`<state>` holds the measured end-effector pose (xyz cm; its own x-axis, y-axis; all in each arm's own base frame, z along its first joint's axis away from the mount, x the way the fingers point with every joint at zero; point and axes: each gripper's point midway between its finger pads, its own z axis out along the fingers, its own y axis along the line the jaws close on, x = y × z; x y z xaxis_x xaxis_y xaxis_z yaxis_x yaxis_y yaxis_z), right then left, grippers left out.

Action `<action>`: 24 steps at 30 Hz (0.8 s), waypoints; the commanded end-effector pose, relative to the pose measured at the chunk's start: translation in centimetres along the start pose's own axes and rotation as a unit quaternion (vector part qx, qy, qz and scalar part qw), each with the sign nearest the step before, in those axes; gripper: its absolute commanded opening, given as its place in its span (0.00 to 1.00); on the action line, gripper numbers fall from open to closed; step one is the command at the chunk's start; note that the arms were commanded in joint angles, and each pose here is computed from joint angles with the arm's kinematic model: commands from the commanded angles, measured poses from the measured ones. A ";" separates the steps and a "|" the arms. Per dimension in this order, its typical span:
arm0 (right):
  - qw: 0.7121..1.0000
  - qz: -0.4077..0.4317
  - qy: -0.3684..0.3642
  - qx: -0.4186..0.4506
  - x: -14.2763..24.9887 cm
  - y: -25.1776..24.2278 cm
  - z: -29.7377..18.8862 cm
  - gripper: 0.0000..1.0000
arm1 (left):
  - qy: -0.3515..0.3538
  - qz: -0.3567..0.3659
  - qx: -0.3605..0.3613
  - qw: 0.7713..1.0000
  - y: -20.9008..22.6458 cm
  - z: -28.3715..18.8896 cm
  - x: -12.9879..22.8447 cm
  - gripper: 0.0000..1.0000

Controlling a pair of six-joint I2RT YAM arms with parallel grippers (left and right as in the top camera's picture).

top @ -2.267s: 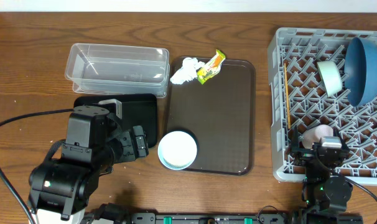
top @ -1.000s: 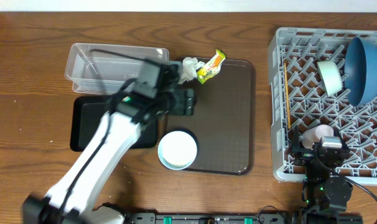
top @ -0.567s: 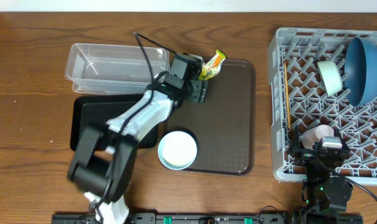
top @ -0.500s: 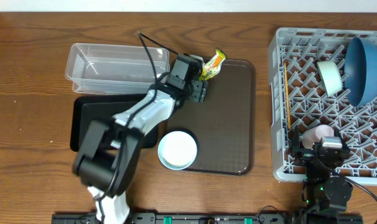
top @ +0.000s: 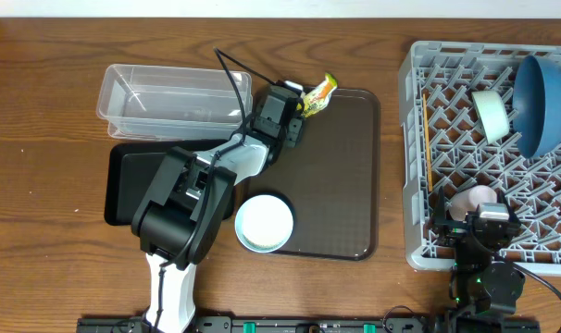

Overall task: Sort waste into correct bins and load items into the dishwasher rack
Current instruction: 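Carry the paper left and drop it into the clear container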

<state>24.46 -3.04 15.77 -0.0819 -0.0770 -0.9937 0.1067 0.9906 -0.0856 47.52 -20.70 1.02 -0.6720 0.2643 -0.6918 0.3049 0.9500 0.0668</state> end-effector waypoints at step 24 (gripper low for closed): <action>1.000 -0.005 -0.001 0.000 0.0 0.0 0.0 0.99 | -0.027 -0.128 -0.074 0.989 9.7 -14.3 -6.1 0.07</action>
<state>24.45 -3.06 15.77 -0.0821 -0.0770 -0.9936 0.1082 0.9904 -0.0857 44.00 -13.47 17.73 -0.6452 0.0630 -0.7614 0.1106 0.9938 -0.0114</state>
